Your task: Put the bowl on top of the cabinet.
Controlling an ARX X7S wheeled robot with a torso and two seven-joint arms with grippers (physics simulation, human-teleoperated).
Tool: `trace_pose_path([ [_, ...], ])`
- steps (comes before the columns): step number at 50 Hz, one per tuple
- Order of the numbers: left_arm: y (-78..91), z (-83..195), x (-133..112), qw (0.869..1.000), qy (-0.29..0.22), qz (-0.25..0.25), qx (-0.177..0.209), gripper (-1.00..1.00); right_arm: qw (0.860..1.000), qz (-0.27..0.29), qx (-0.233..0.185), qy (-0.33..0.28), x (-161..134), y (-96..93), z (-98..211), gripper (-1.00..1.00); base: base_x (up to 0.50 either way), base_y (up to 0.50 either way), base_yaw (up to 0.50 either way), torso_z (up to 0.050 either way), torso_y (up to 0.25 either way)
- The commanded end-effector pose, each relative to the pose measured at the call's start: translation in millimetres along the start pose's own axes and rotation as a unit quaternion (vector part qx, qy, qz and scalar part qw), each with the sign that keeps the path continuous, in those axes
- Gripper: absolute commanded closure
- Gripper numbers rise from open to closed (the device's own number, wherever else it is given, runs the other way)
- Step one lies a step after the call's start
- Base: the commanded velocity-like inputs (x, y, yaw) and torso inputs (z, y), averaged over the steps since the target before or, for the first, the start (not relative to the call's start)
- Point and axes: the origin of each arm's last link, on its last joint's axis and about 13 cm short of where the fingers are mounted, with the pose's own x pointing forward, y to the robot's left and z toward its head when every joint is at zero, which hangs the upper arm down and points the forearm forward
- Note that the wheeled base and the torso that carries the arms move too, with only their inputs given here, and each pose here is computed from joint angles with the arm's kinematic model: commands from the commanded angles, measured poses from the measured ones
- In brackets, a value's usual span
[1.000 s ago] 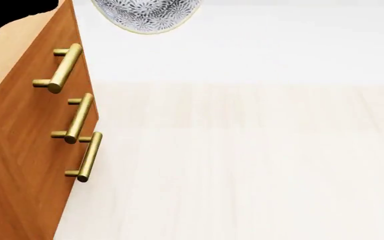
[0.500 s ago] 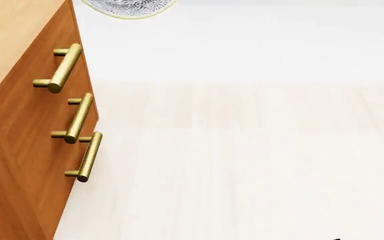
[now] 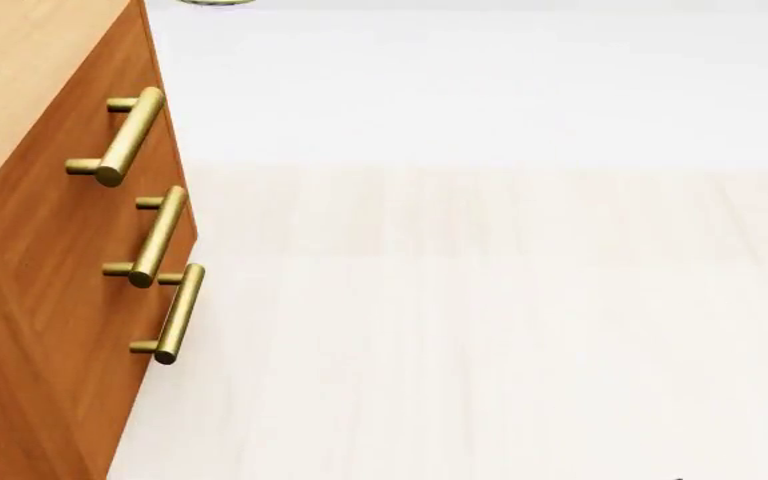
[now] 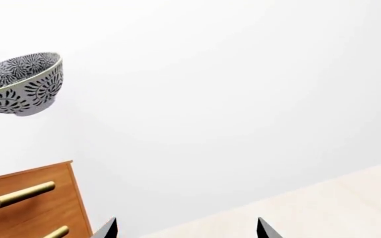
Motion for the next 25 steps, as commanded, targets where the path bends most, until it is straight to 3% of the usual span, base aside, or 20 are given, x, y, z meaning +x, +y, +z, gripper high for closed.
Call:
trace_pose_path([
  [1, 0.0, 16.6, -16.0, 0.996, 0.017, 0.058, -0.071, 1.00, 1.000, 0.001, -0.010, -0.011, -5.0, 2.8, 5.9, -1.00, 0.00, 0.00, 0.00, 0.000, 0.000],
  [9, 2.3, 21.6, -21.6, 0.992, 0.018, 0.106, -0.069, 1.00, 1.000, -0.008, -0.015, -0.007, -3.1, 0.8, 3.2, -1.00, 0.00, 0.00, 0.00, 0.000, 0.001],
  [15, 0.0, 24.0, -25.1, 0.991, 0.023, 0.108, -0.080, 1.00, 1.000, -0.011, -0.020, -0.004, -2.7, 0.7, 2.2, -1.00, 0.00, 0.00, 0.00, 0.000, 0.000],
  [25, 22.4, 17.1, -8.1, 0.979, 0.061, 0.142, -0.130, 1.00, 0.999, -0.016, -0.028, 0.002, 0.7, 0.8, -0.4, -1.00, 0.00, 0.00, 0.00, 0.000, 0.000],
])
